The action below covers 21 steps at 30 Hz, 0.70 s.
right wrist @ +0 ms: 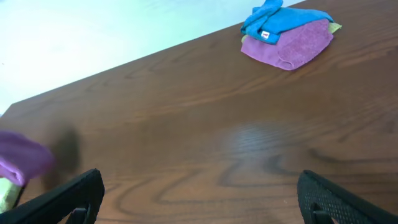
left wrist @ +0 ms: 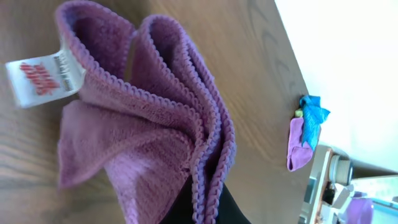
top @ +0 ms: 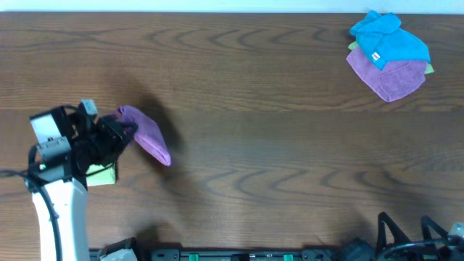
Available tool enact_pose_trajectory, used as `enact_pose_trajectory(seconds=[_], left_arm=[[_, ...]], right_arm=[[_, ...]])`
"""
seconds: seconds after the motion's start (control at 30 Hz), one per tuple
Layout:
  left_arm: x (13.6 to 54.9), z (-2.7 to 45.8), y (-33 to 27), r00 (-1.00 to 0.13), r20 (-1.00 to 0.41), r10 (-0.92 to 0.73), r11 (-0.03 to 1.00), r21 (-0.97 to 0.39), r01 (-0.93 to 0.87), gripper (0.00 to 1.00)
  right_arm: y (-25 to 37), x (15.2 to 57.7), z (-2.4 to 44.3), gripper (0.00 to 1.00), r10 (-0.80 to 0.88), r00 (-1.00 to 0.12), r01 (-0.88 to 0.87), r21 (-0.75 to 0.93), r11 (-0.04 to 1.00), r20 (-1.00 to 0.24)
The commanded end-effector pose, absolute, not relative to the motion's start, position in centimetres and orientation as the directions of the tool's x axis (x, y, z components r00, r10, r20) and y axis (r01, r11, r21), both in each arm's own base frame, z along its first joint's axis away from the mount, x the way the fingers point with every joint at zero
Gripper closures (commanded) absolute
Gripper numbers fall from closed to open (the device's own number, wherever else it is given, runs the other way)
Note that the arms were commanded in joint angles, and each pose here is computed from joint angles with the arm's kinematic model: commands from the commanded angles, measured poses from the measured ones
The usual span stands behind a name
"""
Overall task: Fold the cloth
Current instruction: 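Lift the pink cloth with the left gripper and carry it left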
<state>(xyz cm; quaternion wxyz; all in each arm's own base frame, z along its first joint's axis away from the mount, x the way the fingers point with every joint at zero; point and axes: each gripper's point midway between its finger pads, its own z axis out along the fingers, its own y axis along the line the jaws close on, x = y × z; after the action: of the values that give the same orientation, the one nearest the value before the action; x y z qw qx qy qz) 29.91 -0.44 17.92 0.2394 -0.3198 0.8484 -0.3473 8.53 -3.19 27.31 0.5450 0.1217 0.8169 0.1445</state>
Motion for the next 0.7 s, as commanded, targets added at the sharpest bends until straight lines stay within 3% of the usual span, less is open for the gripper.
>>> enact_pose_trajectory(seconds=[0.0, 0.33, 0.67], left_arm=[[30.9, 18.5, 0.9, -0.685, -0.229, -0.692, 0.601, -0.709, -0.369, 0.94], [29.8, 17.3, 4.0, -0.684, -0.093, -0.724, 0.483, -0.776, -0.406, 0.95], [28.4, 16.7, 3.4, -0.732, -0.103, -0.673, 0.535, -0.752, -0.385, 0.94]], right_arm=[[-3.4, 8.6, 27.3, 0.01, 0.368, -0.369, 0.06, 0.374, 0.926, -0.853], [-3.4, 8.6, 27.3, 0.01, 0.368, -0.369, 0.06, 0.374, 0.926, -0.853], [-3.4, 8.6, 27.3, 0.01, 0.368, -0.369, 0.06, 0.374, 0.926, -0.853]])
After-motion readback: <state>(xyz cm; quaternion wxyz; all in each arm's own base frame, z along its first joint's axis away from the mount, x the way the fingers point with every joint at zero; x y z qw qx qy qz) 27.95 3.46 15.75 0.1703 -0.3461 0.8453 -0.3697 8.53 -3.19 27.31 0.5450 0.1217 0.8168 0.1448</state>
